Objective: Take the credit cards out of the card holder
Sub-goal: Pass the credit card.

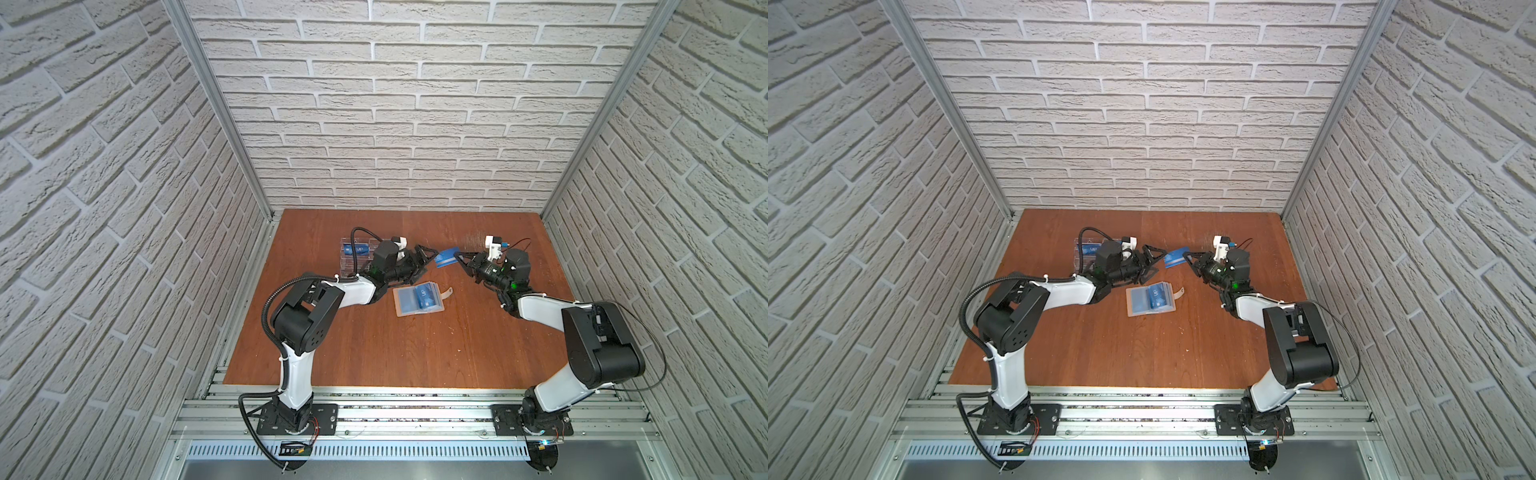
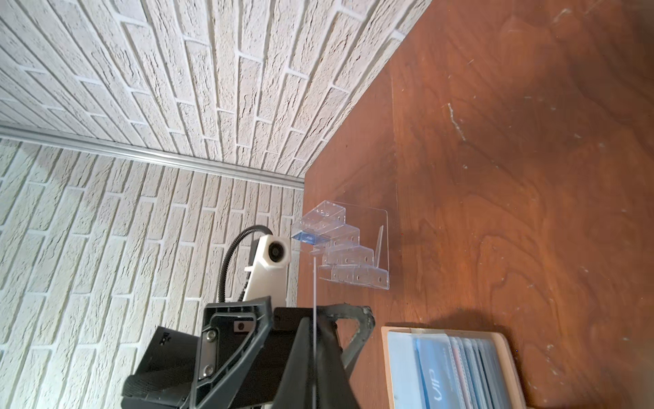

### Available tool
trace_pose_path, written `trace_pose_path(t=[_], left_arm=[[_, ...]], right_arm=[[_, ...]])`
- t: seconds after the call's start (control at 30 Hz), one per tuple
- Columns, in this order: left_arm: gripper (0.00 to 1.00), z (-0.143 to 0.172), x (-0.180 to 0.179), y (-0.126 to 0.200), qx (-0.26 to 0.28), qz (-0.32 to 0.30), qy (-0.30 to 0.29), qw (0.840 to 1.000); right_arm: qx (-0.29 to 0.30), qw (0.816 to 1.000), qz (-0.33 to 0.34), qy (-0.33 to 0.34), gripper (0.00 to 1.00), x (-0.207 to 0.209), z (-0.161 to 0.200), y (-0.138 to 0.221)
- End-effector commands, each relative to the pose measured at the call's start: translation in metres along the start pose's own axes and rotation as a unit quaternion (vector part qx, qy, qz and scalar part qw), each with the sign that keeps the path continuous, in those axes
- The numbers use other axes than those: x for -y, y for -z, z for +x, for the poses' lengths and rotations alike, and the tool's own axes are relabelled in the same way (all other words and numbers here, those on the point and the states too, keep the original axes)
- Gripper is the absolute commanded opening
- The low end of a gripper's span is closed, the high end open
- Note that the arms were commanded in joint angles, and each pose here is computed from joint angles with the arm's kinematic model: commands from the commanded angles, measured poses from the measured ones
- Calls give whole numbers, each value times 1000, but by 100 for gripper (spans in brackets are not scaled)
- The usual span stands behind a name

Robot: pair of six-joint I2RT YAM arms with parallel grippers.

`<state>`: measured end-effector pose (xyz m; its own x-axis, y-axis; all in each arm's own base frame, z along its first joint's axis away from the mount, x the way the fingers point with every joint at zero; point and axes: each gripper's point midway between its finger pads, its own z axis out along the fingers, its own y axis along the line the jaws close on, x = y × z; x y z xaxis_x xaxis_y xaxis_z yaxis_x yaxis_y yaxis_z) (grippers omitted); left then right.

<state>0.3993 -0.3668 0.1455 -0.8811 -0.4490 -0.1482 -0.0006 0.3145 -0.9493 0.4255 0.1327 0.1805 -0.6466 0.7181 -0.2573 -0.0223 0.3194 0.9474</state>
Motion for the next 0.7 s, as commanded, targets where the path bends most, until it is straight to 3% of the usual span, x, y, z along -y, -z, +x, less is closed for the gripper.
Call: trace_pose_path(t=[0.0,0.17,0.43,0.67], left_arm=[[98,-18,20,21,80,-3,-17,997],[98,-7,28,19,132,-12,19,991],[98,-8,76,5,194,74,68,976],[95,-17,92,5,218,102,76,968]], right_arm=[[56,998,8,31,6,-21,-15,12],[110,993,28,17,6,-26,-26,15],[147,988,30,31,6,-47,-21,8],[173,985,5,10,6,-50,-22,11]])
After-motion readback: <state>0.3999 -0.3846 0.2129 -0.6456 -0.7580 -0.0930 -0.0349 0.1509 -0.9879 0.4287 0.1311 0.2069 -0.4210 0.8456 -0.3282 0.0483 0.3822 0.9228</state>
